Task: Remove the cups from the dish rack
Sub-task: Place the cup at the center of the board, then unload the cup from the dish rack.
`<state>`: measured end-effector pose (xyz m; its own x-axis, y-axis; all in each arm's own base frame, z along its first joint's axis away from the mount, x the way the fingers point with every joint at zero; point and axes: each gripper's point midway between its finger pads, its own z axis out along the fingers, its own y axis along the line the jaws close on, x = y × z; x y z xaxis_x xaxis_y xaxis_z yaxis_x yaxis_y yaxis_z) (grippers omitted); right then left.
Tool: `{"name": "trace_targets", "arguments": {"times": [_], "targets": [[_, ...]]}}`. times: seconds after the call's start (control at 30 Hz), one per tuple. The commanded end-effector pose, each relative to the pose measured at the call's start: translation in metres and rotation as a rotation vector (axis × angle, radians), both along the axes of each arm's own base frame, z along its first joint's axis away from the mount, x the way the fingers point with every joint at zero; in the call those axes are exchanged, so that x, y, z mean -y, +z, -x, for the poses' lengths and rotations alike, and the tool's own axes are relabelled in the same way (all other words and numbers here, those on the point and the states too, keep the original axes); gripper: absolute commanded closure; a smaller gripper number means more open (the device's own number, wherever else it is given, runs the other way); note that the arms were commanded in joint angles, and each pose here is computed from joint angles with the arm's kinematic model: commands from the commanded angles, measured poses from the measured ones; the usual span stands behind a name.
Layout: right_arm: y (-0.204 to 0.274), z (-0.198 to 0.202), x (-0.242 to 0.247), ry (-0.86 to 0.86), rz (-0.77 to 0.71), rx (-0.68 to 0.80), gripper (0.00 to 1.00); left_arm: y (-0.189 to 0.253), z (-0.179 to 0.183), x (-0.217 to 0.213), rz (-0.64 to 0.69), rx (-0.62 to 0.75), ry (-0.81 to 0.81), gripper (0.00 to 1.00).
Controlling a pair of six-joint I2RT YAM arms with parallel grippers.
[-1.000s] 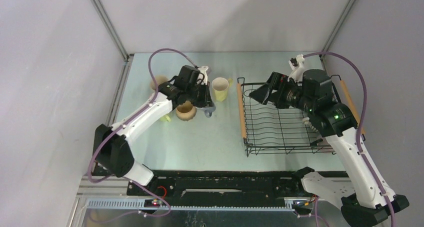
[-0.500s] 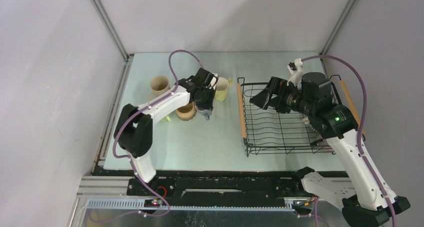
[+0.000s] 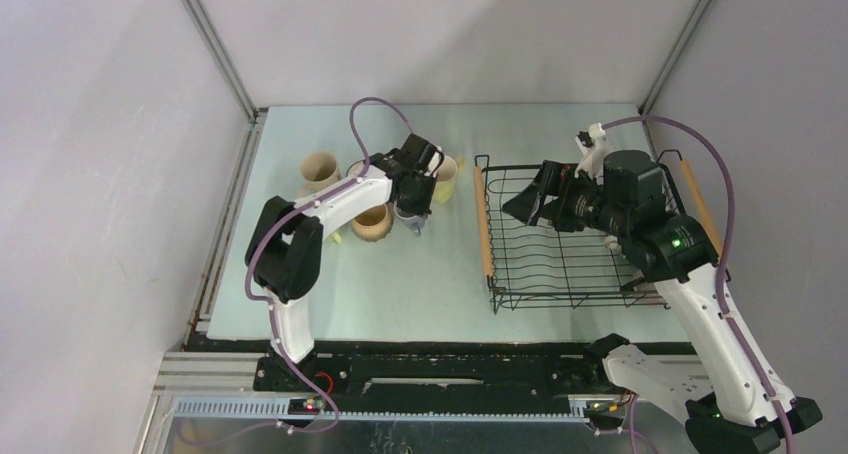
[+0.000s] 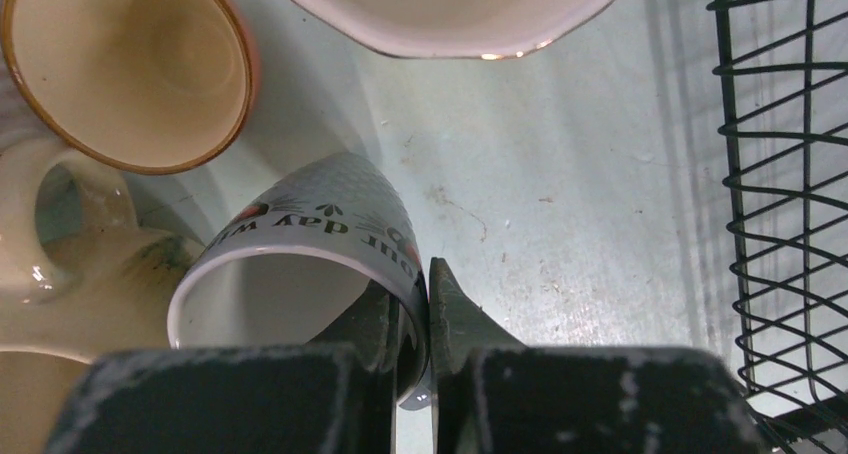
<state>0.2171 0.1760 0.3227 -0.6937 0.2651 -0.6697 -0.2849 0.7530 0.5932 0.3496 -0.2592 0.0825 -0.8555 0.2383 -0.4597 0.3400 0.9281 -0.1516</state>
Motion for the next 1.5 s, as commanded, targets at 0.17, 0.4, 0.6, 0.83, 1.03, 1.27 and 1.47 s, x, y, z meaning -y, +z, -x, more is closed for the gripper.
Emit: {"name": "trace_targets", "arguments": {"times": [0.17,0.4,0.6,0.83,1.03,1.27,1.47], "targets": [[-0.011,-0.002,0.004,-0.015,0.031,0.005,0.00,0.014,-0.021,-0.001,-0.047,0.075,0.004,0.97],[-0.014,-0.005,0.007,-0.041,0.042,-0.007,0.00,0.014,-0.018,-0.002,-0.056,0.067,-0.012,0.70],[-0.022,-0.009,0.010,-0.067,0.064,-0.022,0.00,0.028,-0.013,0.005,-0.013,0.079,-0.033,0.46],[-0.029,-0.014,0.013,-0.106,0.075,-0.042,0.00,0.068,-0.001,0.009,0.066,0.122,-0.057,0.25],[-0.031,-0.020,0.022,-0.173,0.092,-0.045,0.00,0.103,0.016,0.004,0.129,0.167,-0.087,0.00],[-0.037,-0.025,0.042,-0.297,0.128,-0.066,0.00,0.146,0.048,-0.007,0.229,0.235,-0.110,0.00],[-0.052,-0.031,0.076,-0.485,0.186,-0.122,0.00,0.159,0.082,-0.009,0.330,0.247,-0.156,0.00]]}}
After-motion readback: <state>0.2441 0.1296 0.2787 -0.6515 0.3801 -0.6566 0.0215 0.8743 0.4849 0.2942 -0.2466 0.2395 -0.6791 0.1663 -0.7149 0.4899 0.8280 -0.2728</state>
